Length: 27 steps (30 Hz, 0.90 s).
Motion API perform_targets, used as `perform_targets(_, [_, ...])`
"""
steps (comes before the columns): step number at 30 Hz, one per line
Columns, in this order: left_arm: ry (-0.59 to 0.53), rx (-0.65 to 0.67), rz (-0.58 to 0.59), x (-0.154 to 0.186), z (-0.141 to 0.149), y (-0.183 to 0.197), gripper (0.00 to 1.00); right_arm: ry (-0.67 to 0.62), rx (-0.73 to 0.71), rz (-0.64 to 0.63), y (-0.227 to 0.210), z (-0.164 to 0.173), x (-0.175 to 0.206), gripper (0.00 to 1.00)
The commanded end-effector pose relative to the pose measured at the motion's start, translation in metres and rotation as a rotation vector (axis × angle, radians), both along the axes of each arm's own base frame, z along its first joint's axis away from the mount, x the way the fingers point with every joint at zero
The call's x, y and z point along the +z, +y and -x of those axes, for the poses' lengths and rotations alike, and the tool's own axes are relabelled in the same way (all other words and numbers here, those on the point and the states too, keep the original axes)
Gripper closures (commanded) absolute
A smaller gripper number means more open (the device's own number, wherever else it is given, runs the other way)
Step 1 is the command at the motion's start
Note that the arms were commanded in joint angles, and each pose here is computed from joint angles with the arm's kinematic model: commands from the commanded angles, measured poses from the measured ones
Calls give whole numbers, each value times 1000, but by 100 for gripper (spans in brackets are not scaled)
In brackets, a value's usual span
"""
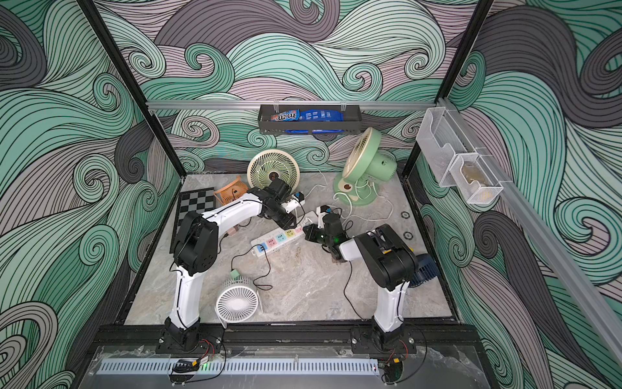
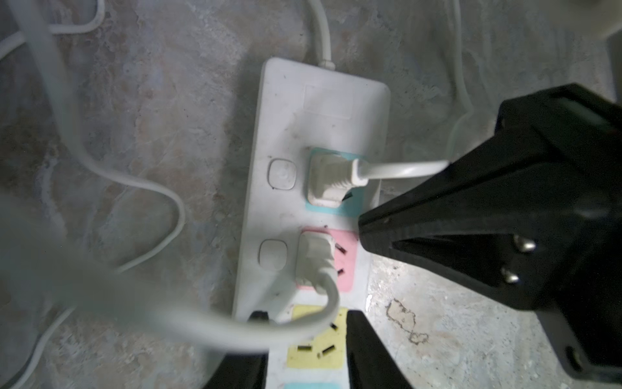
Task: Unplug the desk fan from the power strip
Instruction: Remove the plug from the socket.
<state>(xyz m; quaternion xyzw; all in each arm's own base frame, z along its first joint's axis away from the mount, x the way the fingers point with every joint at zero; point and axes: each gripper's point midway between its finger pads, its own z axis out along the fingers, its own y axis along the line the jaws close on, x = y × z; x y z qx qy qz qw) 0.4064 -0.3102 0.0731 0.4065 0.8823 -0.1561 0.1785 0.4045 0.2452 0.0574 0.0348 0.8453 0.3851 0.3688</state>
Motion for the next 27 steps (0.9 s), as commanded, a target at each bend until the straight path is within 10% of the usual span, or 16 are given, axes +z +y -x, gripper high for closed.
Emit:
perform_targets(1, [-28,-10,-14,0,-8,-8,60,6,-29,5,-1,-5,-5,100])
perform_targets(27, [-151,-90,-110,-4,1,-24,100,95,-75,-3,2,3,-30,100])
